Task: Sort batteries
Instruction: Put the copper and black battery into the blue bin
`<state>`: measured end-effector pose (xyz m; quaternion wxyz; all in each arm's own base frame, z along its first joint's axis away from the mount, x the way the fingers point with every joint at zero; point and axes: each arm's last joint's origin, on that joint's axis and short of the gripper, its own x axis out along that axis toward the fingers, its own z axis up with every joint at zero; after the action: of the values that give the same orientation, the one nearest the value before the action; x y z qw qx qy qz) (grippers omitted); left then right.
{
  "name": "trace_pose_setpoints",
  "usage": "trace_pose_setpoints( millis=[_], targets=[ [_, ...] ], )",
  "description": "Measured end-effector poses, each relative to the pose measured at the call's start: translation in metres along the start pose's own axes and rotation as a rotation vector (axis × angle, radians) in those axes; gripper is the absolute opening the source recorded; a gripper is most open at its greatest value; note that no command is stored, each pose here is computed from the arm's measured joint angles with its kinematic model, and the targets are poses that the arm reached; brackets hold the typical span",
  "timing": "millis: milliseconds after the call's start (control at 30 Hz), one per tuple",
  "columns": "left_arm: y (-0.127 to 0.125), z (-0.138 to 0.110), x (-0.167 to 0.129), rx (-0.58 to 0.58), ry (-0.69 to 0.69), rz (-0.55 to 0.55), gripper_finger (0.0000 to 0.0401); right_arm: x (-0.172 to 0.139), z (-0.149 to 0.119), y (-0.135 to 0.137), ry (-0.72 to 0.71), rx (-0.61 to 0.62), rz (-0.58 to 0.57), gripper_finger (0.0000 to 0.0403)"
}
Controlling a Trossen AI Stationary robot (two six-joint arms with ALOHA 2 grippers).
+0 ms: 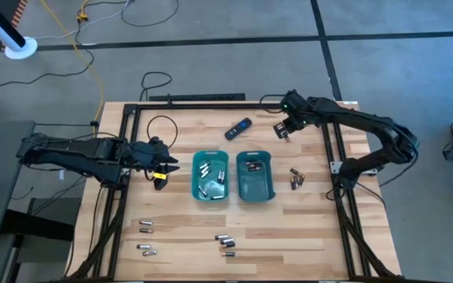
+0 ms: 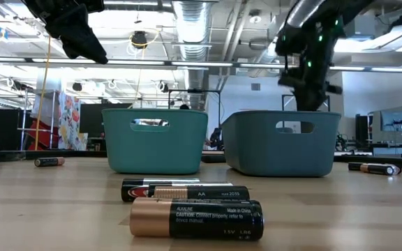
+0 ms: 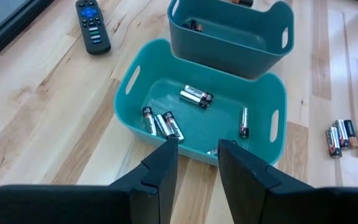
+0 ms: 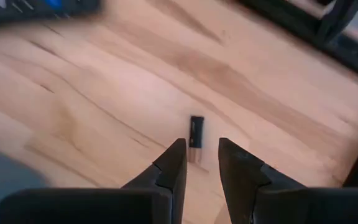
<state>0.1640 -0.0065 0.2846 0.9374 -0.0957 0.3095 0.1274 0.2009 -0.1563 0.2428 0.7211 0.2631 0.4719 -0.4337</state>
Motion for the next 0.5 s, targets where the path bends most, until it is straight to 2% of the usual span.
trace_pose_setpoints(
  millis=[300,400,500],
  targets=[
    [0.000,0.000,0.000,0.000,0.000,0.000,0.0111,0.054,0.002,-0.013,0.178,-0.075,-0.035,0.0108],
    [0.000,0.000,0.000,0.000,0.000,0.000,0.0111,0.067,0.005,-0.015,0.206,-0.085,0.018,0.0108],
    [0.000,0.000,0.000,0.000,0.000,0.001,0.0111,0.075,0.008,-0.018,0.204,-0.070,0.023,0.0108]
  ],
)
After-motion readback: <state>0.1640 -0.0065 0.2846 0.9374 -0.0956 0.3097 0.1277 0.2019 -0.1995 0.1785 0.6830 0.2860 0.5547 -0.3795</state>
